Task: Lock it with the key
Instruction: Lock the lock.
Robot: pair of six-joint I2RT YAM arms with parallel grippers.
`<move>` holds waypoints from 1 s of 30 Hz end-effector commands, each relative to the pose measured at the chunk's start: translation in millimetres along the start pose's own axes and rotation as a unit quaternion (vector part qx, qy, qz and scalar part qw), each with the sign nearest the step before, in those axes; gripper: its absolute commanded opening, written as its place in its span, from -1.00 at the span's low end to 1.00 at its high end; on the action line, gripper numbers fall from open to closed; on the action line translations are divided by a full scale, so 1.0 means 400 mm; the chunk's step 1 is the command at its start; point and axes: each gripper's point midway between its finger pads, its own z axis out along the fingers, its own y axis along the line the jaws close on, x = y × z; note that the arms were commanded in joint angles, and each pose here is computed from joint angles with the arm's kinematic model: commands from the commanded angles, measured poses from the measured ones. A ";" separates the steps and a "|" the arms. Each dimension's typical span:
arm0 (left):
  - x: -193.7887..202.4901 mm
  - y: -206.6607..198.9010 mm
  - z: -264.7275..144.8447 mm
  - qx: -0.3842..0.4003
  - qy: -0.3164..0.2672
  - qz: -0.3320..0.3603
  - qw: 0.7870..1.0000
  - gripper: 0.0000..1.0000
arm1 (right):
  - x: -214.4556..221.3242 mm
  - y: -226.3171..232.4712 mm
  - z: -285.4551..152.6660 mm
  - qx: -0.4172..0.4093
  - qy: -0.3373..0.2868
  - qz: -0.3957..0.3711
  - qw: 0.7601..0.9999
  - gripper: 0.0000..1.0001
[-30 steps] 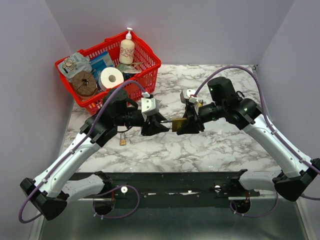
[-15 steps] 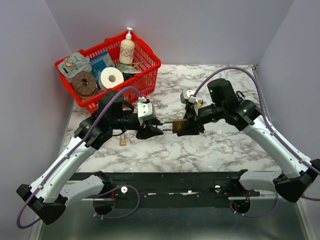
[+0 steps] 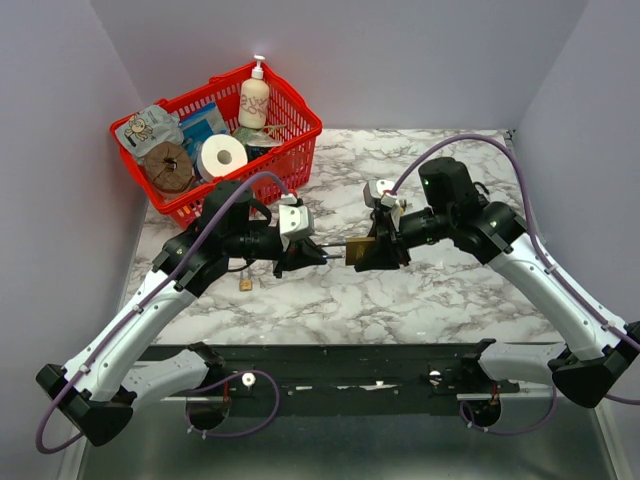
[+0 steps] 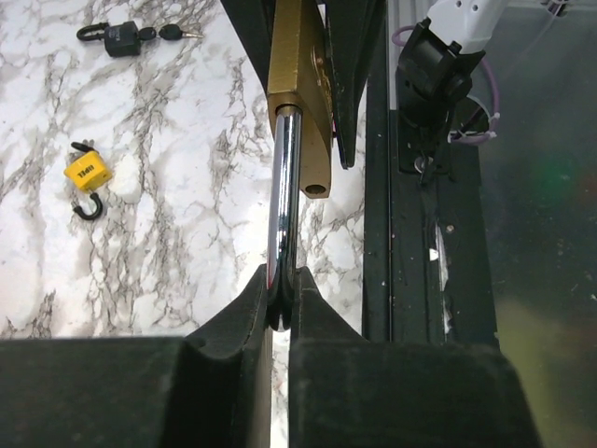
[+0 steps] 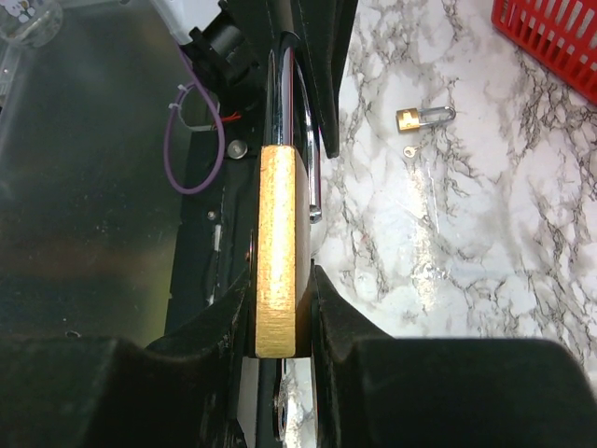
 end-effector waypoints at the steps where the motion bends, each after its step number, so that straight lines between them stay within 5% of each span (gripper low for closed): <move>1: -0.011 -0.009 0.007 0.007 -0.010 -0.004 1.000 -1.00 | -0.060 0.004 -0.006 0.001 -0.041 -0.059 0.997 -0.99; 21: 0.010 -0.032 0.028 0.029 0.030 -0.045 0.998 -1.00 | -0.066 -0.020 0.001 0.025 -0.039 -0.132 0.990 -0.99; 30: -0.024 -0.021 0.046 0.026 -0.002 -0.051 0.998 -1.00 | -0.076 0.006 0.015 -0.008 -0.053 -0.114 0.992 -0.99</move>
